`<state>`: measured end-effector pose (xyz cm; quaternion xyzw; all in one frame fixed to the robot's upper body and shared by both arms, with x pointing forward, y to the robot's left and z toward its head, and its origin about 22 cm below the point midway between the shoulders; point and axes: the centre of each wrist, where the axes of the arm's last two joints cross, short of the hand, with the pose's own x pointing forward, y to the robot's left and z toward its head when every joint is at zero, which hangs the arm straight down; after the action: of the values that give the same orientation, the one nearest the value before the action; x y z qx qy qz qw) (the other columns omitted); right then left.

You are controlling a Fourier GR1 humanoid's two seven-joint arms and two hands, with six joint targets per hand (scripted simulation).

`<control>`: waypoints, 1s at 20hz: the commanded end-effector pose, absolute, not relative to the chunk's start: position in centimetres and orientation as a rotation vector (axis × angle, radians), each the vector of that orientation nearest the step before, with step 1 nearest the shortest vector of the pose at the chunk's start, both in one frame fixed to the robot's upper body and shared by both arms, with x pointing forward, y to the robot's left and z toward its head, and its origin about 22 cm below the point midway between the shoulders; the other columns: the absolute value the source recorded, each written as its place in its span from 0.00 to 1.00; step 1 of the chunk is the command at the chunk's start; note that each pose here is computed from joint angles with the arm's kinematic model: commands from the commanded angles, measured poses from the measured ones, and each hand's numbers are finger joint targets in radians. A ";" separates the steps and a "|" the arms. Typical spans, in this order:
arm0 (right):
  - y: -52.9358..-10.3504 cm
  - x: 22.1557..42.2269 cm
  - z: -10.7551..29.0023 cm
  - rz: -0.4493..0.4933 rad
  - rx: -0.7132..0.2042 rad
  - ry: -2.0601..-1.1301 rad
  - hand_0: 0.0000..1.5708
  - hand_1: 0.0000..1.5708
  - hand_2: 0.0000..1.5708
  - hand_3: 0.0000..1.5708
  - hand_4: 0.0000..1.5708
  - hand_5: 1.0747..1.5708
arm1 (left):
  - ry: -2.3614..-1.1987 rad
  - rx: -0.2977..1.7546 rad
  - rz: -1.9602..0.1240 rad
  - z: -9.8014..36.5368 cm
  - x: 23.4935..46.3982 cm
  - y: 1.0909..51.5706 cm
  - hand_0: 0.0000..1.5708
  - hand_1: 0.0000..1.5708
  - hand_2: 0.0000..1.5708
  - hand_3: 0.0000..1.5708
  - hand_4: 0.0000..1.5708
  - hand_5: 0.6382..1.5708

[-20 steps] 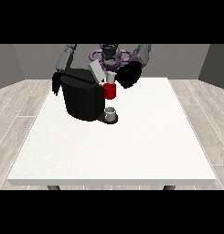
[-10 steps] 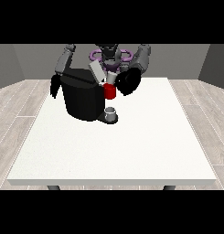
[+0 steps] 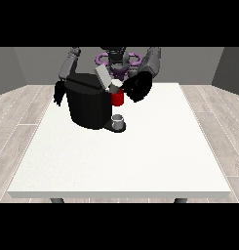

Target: Insert the coffee pod into the coffee machine and close the lid

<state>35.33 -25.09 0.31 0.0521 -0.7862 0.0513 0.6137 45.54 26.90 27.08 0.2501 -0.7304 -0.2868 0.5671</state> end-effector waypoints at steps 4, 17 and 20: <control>-25.8 34.5 -1.5 0.073 0.117 -1.762 0.00 0.00 0.00 0.00 0.22 1.00 | -1.733 0.465 -0.647 24.2 45.9 24.9 0.55 0.55 0.58 0.56 0.22 1.00; -29.3 23.5 -10.9 -0.025 0.082 -1.551 0.00 0.00 0.00 0.00 0.05 1.00 | -1.601 -0.036 -0.376 0.2 38.6 25.6 0.00 0.00 0.00 0.00 0.00 1.00; -27.8 23.4 -10.8 -0.001 0.076 -1.513 0.00 0.00 0.00 0.00 0.00 1.00 | -1.540 -0.147 -0.306 -4.3 35.6 24.1 0.00 0.00 0.00 0.00 0.13 1.00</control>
<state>25.08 -28.53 -9.91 0.0348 -0.7067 -0.0058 0.7067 39.37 24.92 1.27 -0.0162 -0.7126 -0.1864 0.6762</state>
